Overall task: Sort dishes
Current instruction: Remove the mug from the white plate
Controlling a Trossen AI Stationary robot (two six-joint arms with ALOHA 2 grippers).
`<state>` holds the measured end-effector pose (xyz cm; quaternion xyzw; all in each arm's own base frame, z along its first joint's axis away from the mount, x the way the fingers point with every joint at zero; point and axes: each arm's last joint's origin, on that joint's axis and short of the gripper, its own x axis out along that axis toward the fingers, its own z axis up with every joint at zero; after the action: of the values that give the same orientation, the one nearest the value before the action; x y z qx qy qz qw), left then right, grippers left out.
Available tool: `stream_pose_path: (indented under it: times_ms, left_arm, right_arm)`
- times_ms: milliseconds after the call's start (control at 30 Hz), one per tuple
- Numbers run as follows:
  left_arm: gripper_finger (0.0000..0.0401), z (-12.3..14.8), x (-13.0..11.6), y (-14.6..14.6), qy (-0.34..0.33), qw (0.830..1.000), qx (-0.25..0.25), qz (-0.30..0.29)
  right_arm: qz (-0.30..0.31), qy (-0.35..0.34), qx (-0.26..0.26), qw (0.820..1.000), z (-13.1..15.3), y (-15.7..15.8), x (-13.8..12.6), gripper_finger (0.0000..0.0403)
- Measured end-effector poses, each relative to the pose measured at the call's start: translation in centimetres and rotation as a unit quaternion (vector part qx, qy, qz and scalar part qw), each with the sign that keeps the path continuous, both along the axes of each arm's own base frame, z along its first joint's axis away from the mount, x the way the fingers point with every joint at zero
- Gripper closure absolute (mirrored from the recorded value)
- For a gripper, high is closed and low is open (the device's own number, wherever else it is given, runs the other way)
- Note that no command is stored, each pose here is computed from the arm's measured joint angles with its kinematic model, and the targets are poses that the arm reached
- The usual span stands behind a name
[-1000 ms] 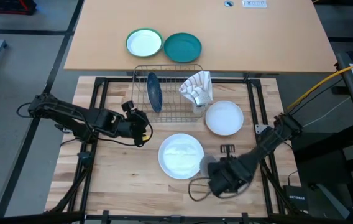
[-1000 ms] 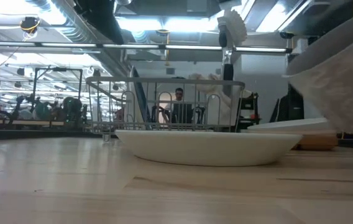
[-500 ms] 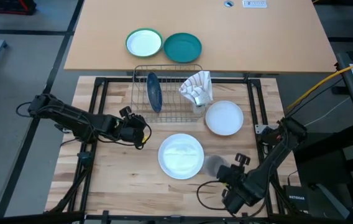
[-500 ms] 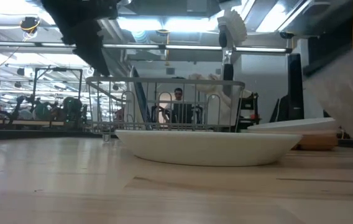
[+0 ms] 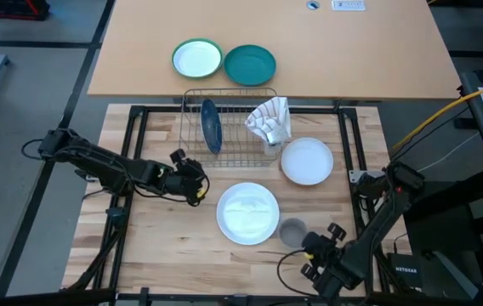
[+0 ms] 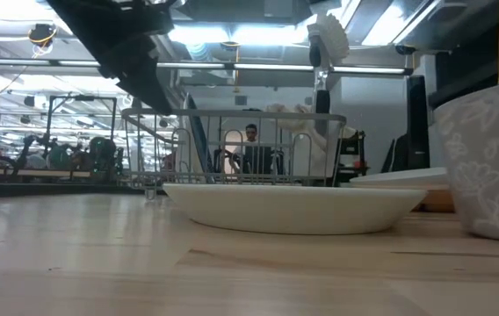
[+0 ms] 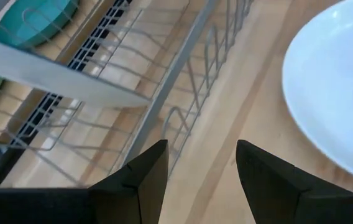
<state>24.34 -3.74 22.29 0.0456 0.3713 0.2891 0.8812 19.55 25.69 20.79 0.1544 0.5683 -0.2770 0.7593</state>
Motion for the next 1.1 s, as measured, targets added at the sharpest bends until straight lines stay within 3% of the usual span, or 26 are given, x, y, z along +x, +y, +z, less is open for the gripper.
stream_pose_path:
  times_ms: [133, 367, 633, 833, 1100]
  left_arm:
    - [0.0222, 0.2, 0.5, -0.1, -0.022, 0.999, 0.012, -0.022]
    - [0.0222, 0.6, 1.2, -0.3, -0.053, 0.997, 0.022, -0.049]
    - [0.0222, 0.4, 1.4, -0.9, -0.033, 0.988, -0.039, -0.143]
    - [0.0222, 0.2, 1.3, -2.1, 0.004, 0.941, -0.12, -0.316]
    - [0.0222, 0.0, 1.0, -3.9, 0.053, 0.879, 0.0, -0.474]
  right_arm:
    - [0.004, 0.013, 0.001, 1.0, -0.8, 0.0, -0.5, 0.0335]
    - [0.001, 0.027, 0.004, 1.0, -1.1, -0.2, -0.6, 0.0293]
    - [0.024, 0.022, 0.015, 0.999, -1.1, 0.1, -0.4, 0.0273]
    - [0.038, 0.029, 0.028, 0.998, -1.1, 0.3, -0.3, 0.024]
    - [0.036, 0.058, 0.053, 0.996, -1.2, 0.5, -0.5, 0.0214]
